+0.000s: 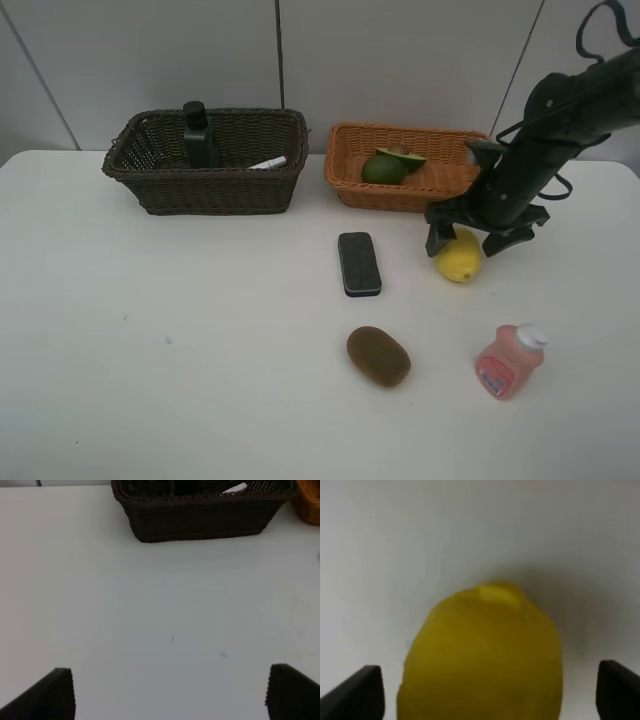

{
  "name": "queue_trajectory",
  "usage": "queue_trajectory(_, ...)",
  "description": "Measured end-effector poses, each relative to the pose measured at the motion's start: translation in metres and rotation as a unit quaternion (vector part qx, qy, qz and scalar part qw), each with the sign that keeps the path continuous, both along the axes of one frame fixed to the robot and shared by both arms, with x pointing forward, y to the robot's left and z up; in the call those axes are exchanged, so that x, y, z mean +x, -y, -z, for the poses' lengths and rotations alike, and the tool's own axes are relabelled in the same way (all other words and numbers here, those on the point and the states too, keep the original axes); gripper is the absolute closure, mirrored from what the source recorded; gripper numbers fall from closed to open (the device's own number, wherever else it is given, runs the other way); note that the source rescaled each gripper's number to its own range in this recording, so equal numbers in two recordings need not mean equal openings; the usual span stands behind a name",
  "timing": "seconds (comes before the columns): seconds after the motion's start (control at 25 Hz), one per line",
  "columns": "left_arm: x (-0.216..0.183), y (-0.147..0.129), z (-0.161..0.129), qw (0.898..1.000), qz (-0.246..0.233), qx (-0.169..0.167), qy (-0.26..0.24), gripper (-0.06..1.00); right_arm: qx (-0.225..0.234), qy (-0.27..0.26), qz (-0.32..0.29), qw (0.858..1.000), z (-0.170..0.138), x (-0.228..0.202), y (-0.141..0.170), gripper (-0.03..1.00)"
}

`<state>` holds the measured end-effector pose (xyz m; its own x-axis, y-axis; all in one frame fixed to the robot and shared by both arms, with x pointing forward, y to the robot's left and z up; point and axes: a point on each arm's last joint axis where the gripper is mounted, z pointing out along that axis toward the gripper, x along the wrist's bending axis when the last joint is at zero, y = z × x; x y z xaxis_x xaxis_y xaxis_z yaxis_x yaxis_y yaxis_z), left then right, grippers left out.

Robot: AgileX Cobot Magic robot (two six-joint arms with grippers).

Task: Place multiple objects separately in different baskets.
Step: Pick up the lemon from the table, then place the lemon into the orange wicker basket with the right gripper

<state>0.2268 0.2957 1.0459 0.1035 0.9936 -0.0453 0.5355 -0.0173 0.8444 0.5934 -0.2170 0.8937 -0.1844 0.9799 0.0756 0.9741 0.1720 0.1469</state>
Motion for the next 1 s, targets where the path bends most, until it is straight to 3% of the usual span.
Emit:
queue_trajectory(0.12, 0.0, 0.0, 0.0, 1.0, 0.0, 0.0, 0.0, -0.06, -0.003, -0.015, 0.0, 1.0, 0.012, 0.0, 0.0, -0.03)
queue_trajectory(0.2, 0.0, 0.0, 0.0, 1.0, 0.0, 0.0, 0.0, -0.06, -0.004, -0.019, 0.0, 1.0, 0.015, 0.0, 0.0, 0.04)
queue_trajectory(0.24, 0.0, 0.0, 0.0, 1.0, 0.0, 0.0, 0.0, -0.06, -0.004, -0.018, -0.002, 1.0, 0.015, 0.0, 0.0, 0.11)
queue_trajectory(0.32, 0.0, 0.0, 0.0, 1.0, 0.0, 0.0, 0.0, -0.06, -0.005, -0.019, -0.004, 1.0, 0.015, 0.0, 0.0, 0.43)
queue_trajectory(0.36, 0.0, 0.0, 0.0, 1.0, 0.0, 0.0, 0.0, -0.06, -0.005, -0.02, -0.004, 1.0, 0.015, -0.001, 0.0, 0.47)
queue_trajectory(0.6, 0.0, 0.0, 0.0, 1.0, 0.0, 0.0, 0.0, -0.06, -0.015, -0.036, -0.017, 0.999, 0.007, -0.006, 0.002, 0.47)
queue_trajectory(0.88, 0.0, 0.0, 0.0, 1.0, 0.0, 0.0, 0.0, -0.06, 0.006, 0.087, -0.005, 0.996, -0.066, 0.018, 0.003, 0.47)
queue_trajectory(1.0, 0.0, 0.0, 0.0, 1.0, 0.0, 0.0, 0.0, -0.06, 0.005, 0.124, -0.001, 0.992, -0.078, 0.044, 0.003, 0.47)
